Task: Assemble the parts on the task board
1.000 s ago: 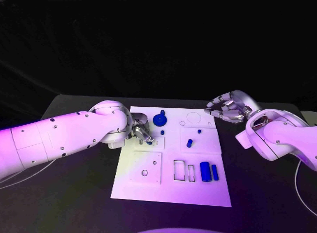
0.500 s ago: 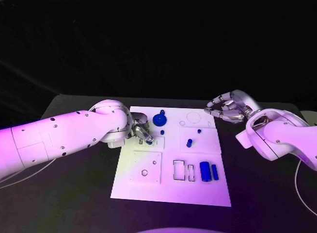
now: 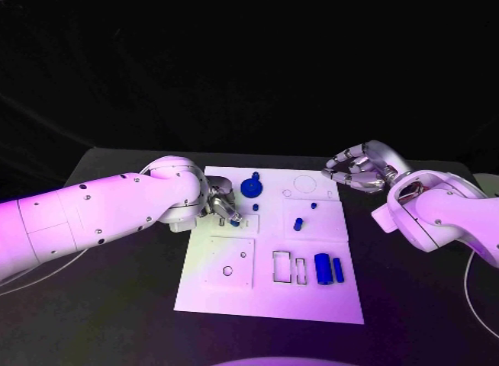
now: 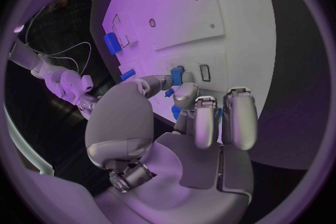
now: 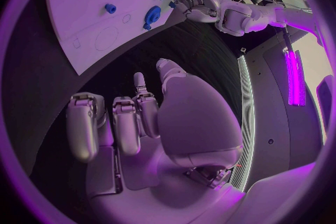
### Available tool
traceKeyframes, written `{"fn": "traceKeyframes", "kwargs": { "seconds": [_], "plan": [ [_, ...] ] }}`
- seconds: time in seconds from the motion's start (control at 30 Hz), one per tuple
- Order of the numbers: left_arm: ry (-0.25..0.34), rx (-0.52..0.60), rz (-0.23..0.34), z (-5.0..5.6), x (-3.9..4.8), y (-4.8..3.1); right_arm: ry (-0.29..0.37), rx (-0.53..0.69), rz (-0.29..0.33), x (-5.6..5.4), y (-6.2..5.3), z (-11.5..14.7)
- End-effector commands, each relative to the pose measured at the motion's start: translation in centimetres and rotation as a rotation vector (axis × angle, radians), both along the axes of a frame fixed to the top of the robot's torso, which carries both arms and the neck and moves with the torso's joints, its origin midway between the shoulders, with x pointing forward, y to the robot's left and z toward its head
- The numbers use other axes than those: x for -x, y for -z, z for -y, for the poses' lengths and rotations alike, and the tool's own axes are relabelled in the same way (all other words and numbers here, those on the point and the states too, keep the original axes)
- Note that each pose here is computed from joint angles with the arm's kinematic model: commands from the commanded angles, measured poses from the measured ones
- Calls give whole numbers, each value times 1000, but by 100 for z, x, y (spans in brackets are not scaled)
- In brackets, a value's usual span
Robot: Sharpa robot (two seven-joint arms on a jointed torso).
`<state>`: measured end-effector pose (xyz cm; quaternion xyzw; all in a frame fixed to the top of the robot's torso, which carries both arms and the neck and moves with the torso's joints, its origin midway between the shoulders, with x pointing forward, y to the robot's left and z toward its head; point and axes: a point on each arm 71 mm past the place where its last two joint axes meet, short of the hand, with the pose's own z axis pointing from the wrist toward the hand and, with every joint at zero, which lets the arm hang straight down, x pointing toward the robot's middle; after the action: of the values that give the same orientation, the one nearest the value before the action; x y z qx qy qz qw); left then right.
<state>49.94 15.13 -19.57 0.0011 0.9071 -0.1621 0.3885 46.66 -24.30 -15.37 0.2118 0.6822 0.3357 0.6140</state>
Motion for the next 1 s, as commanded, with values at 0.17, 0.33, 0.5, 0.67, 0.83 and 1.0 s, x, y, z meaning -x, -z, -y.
{"fn": "traceKeyframes", "kwargs": {
  "seconds": [0.17,0.33,0.5,0.67,0.83,1.0],
  "plan": [
    [29,-18,-45,23,51,61,-7,2,6,7,-2,-3],
    [26,-8,-54,27,55,63,-7,2,6,8,-3,-2],
    [19,4,-53,29,51,59,-6,3,7,8,-3,-1],
    [16,7,-51,31,46,57,-6,3,7,9,-4,3],
    [19,3,-56,38,43,59,-5,2,8,10,-4,5],
    [22,-5,-60,39,38,64,-5,2,8,12,-5,6]
  ]
}}
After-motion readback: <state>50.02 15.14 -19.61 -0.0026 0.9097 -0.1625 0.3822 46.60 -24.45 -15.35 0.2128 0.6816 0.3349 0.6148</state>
